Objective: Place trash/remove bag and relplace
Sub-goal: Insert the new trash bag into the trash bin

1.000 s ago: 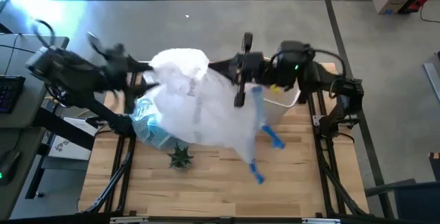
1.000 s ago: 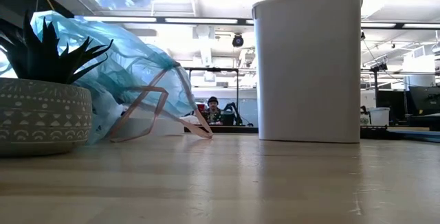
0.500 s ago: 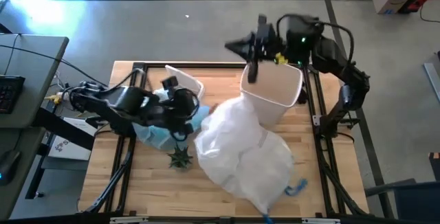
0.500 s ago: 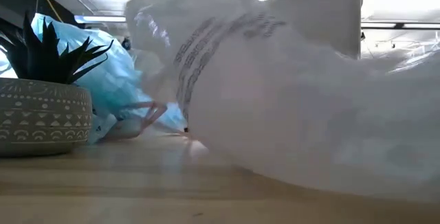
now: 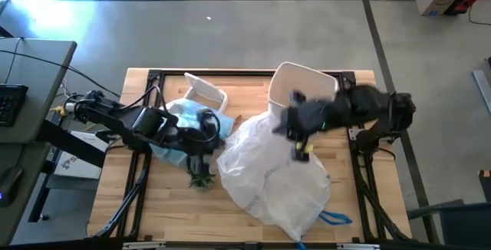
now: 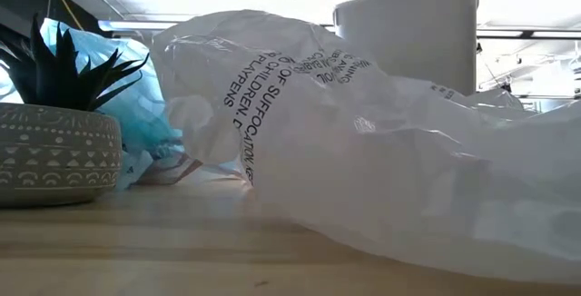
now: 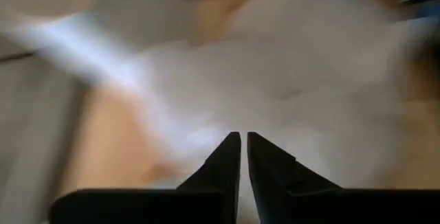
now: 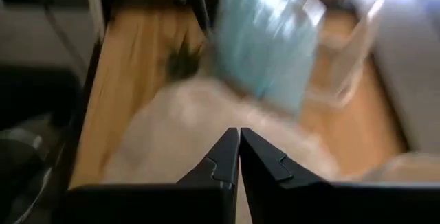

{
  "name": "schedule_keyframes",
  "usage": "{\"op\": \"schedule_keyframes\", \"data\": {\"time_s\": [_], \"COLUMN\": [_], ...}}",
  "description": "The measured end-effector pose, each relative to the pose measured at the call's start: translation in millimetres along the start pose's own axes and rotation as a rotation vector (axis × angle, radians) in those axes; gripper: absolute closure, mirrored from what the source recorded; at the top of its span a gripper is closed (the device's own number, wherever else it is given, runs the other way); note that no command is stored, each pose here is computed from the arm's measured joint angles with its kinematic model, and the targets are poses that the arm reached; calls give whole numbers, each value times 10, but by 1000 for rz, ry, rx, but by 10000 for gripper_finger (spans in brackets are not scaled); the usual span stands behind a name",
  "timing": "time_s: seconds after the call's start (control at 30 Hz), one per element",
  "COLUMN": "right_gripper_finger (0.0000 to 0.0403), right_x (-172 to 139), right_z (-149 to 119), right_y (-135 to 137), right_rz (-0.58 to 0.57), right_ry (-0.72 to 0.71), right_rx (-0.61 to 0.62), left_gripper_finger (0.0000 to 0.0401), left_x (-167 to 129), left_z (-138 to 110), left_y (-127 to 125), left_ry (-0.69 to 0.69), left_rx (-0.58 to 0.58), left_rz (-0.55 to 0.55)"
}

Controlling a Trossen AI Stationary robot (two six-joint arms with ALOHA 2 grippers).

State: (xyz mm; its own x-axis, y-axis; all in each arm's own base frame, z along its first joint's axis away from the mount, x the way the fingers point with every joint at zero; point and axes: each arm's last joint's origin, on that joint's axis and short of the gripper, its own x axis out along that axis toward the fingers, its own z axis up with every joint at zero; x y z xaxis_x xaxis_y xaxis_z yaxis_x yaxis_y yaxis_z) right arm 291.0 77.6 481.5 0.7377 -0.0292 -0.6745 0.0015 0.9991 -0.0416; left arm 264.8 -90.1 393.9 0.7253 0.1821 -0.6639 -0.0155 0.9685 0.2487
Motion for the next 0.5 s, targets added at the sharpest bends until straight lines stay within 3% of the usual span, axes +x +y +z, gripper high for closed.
{"op": "schedule_keyframes", "data": {"time_s": [0.07,0.13,0.3,0.5], "right_gripper_finger": [403,403,403,402], "right_x": [105,223,487,657], "right_z": [-121,-251,-643,-1243], "right_y": [179,360,781,1251], "right_rz": [19,27,-101,-307], "right_ry": [85,159,273,278], "right_rx": [27,72,268,630], "left_gripper_finger": [393,393,394,394], "left_x": [31,97,378,859], "left_z": [50,79,5,-227], "left_y": [-75,-132,-170,-201], "left_ry": [-58,-104,-108,-45], "left_rx": [22,38,53,4], "left_rz": [-157,-226,-238,-326]}}
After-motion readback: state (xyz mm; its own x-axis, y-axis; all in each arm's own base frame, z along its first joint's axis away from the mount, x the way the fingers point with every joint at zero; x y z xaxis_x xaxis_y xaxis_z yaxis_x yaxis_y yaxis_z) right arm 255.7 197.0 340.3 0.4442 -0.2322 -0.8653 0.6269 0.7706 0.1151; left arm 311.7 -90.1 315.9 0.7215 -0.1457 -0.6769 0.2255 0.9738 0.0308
